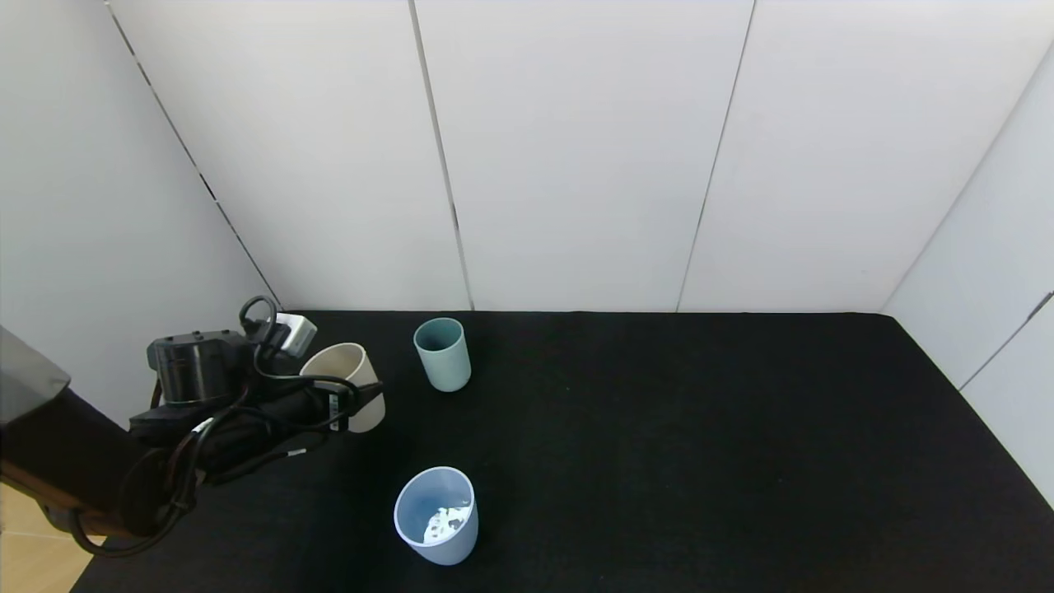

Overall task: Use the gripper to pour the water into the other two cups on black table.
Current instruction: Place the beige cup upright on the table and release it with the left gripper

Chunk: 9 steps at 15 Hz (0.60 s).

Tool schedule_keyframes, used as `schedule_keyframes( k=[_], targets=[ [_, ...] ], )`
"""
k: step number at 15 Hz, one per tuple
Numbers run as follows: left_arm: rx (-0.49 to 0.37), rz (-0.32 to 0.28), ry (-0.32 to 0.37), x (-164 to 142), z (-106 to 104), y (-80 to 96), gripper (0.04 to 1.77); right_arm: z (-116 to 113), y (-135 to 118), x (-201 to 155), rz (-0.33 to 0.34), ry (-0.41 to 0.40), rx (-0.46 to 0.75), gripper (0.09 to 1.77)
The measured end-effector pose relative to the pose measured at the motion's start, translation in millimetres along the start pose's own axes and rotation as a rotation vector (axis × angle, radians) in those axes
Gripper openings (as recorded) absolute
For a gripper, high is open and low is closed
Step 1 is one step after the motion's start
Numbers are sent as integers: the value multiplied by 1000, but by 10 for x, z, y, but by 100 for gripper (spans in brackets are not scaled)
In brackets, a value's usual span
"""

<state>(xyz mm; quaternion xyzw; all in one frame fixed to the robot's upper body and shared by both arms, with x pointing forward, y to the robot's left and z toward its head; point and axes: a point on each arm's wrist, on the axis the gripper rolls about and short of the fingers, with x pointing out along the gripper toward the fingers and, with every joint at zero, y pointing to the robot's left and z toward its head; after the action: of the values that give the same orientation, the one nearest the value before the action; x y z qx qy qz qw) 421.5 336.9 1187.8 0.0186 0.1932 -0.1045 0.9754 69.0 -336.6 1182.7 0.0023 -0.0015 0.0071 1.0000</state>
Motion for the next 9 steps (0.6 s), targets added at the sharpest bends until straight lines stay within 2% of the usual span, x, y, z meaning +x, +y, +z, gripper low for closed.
schedule_keyframes(
  k=[9],
  targets=[
    [-16,3,34,62,-100,27,125,0,0,0,0,0,0,171]
  ],
)
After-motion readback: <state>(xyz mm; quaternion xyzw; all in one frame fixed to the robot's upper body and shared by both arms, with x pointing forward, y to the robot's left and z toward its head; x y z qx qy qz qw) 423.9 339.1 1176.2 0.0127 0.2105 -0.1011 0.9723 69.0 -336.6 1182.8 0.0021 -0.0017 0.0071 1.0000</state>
